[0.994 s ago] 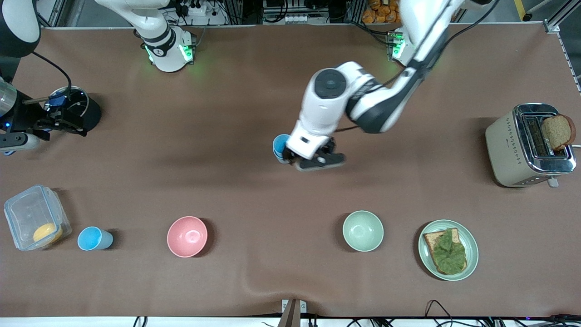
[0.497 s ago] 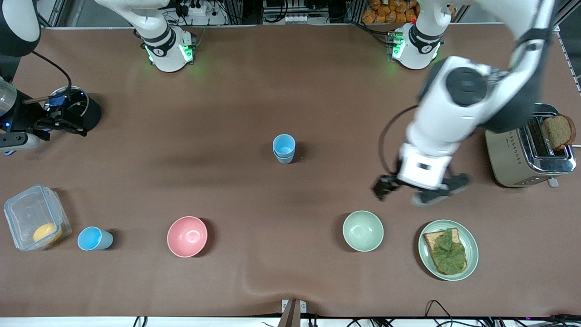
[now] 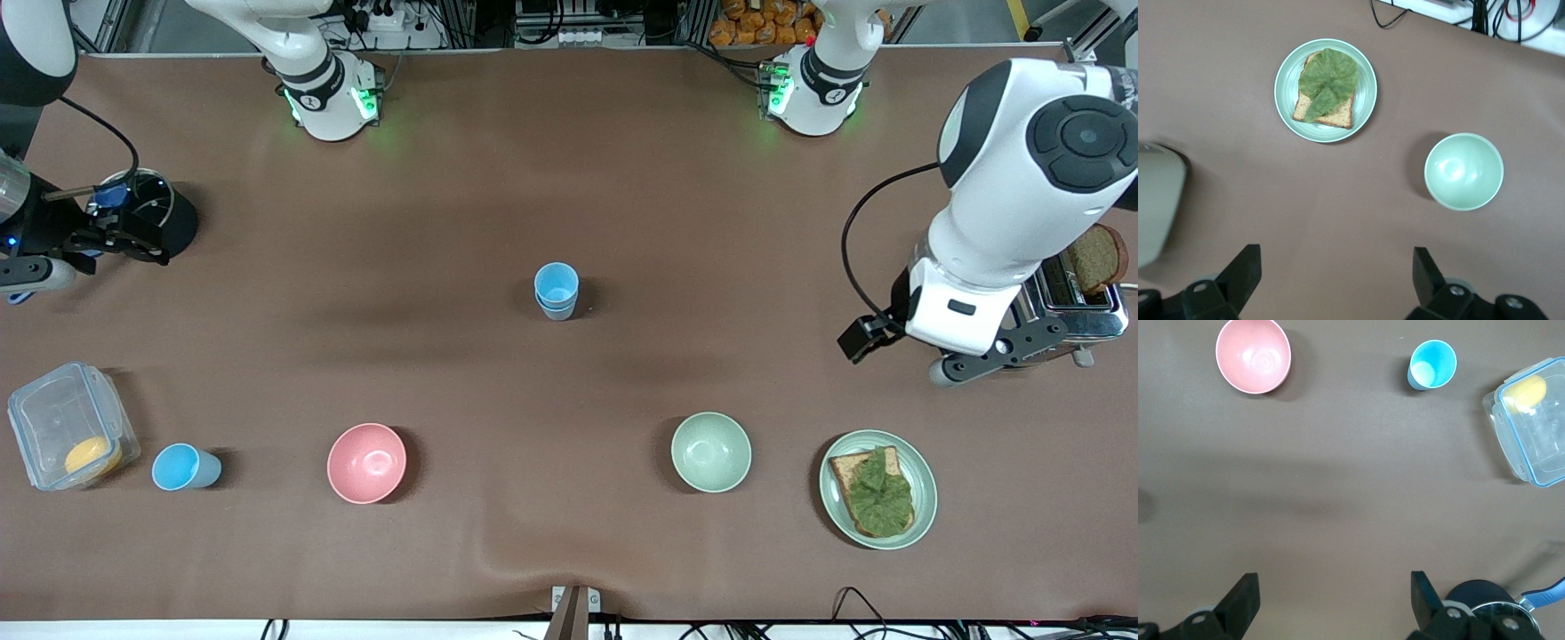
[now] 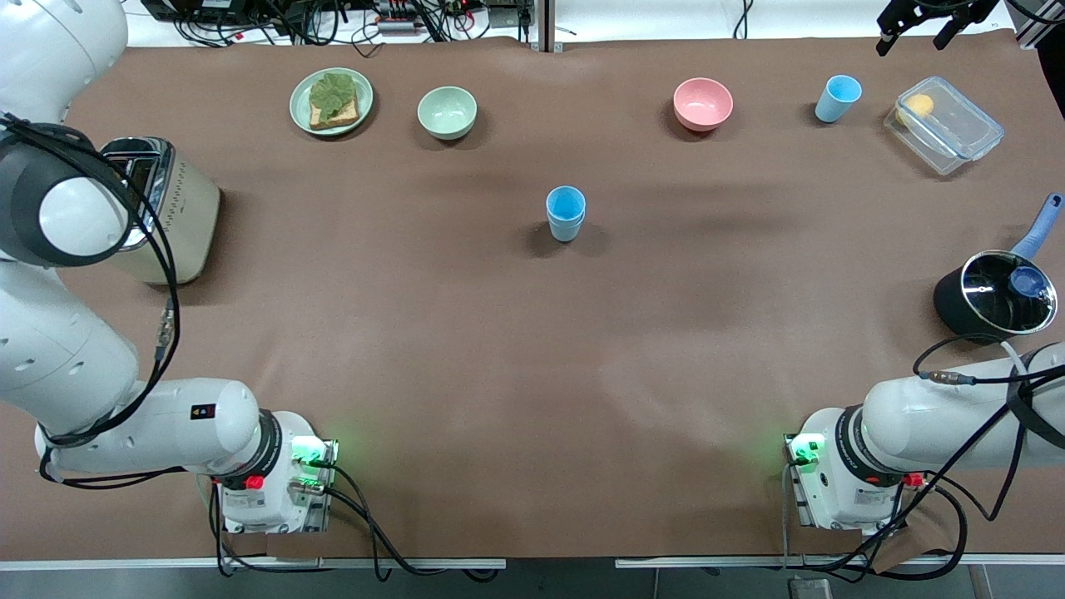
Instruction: Stack blue cups with both arms
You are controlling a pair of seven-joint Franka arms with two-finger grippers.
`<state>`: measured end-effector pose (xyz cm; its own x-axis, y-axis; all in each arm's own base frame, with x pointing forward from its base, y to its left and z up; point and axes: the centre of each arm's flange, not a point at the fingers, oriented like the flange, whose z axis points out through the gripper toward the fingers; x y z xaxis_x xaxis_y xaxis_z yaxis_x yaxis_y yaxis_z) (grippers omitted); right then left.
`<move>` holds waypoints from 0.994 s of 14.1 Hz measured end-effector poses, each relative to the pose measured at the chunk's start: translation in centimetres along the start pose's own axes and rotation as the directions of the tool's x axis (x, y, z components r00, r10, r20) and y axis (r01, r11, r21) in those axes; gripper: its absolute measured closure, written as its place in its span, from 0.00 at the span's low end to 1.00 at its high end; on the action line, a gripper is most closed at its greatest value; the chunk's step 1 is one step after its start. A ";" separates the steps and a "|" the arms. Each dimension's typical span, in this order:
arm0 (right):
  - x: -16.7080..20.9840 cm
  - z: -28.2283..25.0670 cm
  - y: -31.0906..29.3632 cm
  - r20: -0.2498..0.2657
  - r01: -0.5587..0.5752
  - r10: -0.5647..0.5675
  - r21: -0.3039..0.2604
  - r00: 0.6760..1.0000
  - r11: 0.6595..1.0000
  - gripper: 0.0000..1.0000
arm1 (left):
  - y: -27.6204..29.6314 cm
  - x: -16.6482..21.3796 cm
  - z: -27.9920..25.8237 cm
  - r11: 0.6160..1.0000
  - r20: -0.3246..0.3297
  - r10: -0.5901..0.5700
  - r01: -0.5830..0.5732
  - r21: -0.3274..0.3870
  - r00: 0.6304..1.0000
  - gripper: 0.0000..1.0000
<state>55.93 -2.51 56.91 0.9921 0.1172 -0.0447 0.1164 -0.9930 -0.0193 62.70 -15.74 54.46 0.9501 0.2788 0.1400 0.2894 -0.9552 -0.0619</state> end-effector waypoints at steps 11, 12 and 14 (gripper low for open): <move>-0.1 0.0 0.0 0.006 0.000 0.000 0.002 1.000 1.000 0.00 | -12.1 -3.0 -9.1 0.983 0.062 0.160 -0.153 -0.097 0.985 0.00; -0.1 0.0 0.0 0.006 0.000 0.000 0.002 1.000 1.000 0.00 | -11.8 -3.2 -9.0 0.982 0.066 0.166 -0.159 -0.097 0.984 0.00; -0.1 0.0 0.0 0.006 0.000 0.000 0.002 1.000 1.000 0.00 | -11.5 -3.2 -8.6 0.982 0.073 0.171 -0.163 -0.096 0.983 0.00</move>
<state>55.85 -2.50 56.92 0.9918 0.1170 -0.0506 0.1160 -0.9930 -0.0215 55.31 -6.50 63.19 0.9914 0.1182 0.0554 0.1178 -0.9930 0.0111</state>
